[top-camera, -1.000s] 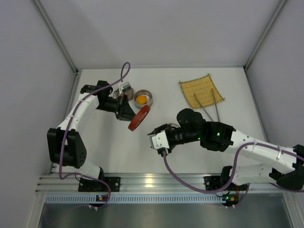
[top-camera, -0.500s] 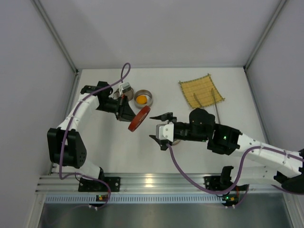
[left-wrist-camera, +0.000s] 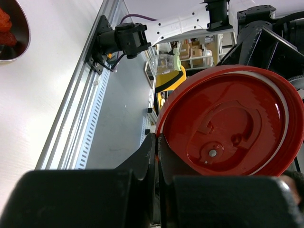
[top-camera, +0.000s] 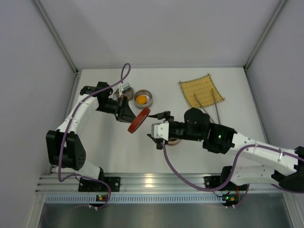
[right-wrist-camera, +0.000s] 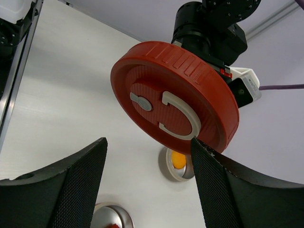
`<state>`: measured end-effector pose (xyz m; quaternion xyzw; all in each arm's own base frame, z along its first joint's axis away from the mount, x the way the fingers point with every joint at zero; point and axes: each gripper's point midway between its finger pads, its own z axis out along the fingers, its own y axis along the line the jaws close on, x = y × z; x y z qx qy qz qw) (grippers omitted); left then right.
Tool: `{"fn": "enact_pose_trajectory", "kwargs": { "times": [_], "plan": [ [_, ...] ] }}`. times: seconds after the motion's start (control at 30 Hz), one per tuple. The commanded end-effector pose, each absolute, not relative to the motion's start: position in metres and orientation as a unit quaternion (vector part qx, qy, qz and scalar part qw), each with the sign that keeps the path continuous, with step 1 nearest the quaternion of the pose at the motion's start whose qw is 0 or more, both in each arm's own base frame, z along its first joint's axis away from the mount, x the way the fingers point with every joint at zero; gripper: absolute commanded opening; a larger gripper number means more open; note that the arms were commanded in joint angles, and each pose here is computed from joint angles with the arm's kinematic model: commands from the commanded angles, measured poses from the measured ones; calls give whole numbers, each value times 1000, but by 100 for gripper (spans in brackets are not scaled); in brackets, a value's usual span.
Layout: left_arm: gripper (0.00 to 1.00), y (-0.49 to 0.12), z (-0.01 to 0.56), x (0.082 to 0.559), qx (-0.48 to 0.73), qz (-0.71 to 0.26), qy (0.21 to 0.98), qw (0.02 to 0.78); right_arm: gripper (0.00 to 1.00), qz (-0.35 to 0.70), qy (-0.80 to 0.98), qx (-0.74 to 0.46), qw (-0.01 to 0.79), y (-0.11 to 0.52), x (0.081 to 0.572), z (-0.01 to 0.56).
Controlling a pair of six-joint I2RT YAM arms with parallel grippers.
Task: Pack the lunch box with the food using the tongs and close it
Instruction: Pick up the box lid from the center of the board.
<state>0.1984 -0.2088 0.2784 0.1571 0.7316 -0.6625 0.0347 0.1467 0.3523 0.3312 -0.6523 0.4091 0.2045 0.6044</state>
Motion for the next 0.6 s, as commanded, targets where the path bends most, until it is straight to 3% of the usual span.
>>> {"fn": "enact_pose_trajectory", "kwargs": {
  "times": [0.0, 0.57],
  "plan": [
    [0, -211, 325, 183, 169, -740, 649, 52, 70, 204, 384, -618, 655, 359, 154, 374],
    [0, -211, 320, 181, 165, -741, 650, 44, 74, 223, 387, -587, 675, 361, 155, 396]
  ]
}}
